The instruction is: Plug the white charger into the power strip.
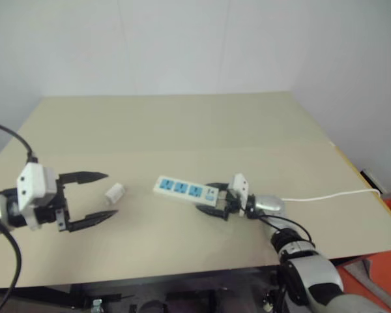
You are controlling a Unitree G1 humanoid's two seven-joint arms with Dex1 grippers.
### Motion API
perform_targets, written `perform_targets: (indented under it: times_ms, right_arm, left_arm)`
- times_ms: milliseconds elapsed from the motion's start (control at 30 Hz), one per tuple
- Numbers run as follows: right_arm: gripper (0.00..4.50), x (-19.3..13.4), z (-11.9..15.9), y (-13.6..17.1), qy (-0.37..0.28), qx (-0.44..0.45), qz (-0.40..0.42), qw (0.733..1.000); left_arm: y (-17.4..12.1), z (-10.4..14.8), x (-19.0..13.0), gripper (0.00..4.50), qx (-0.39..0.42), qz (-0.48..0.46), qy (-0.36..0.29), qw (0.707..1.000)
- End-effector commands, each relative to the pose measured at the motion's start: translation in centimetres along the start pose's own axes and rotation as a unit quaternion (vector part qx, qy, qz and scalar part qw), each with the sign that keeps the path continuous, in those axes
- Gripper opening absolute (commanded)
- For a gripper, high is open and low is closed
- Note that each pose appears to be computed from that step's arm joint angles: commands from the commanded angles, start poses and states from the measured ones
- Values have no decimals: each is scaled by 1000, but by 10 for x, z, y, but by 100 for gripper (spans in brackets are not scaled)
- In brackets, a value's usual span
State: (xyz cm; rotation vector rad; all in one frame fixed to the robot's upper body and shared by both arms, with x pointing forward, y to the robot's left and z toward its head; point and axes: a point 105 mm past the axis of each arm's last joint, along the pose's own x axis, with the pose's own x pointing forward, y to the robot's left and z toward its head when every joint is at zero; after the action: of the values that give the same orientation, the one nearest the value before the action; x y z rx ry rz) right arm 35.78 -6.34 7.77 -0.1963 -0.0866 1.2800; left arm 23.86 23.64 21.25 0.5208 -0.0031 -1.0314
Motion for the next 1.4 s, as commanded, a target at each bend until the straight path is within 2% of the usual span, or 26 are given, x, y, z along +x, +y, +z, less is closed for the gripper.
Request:
perform_targets:
  times_ms: [33,200,367,567,733,900,967,1033,1100,1233,1400]
  right_arm:
    - [340,6,-12,14,12,14,25,1000]
    - [341,6,-2,10,-5,-2,26,1000]
    - [341,5,26,6,-49,-40,42,997]
    - [341,0,45,18,-76,-70,99,990]
    - [341,0,41,34,-66,-66,140,986]
    - [341,5,31,39,-54,-57,145,986]
    - [341,6,30,40,-54,-56,146,986]
    - [341,6,29,41,-54,-54,146,986]
    - [341,6,28,43,-54,-52,149,986]
    - [341,1,20,49,-43,-50,161,985]
    - [341,0,15,51,-34,-46,160,985]
  left_arm:
    - [4,14,-4,450,25,0,-8,1000]
    - [5,14,-2,450,26,-18,-6,999]
    - [14,17,2,450,29,-23,-10,999]
    - [45,16,9,450,37,26,24,999]
    - [68,24,18,450,29,57,57,996]
    - [87,19,35,450,72,82,186,977]
    - [93,19,43,450,40,90,232,968]
    - [101,25,50,450,4,107,247,963]
    - [107,29,60,450,-69,117,266,954]
    - [104,33,79,450,-253,85,353,897]
    - [101,22,85,450,-284,93,451,841]
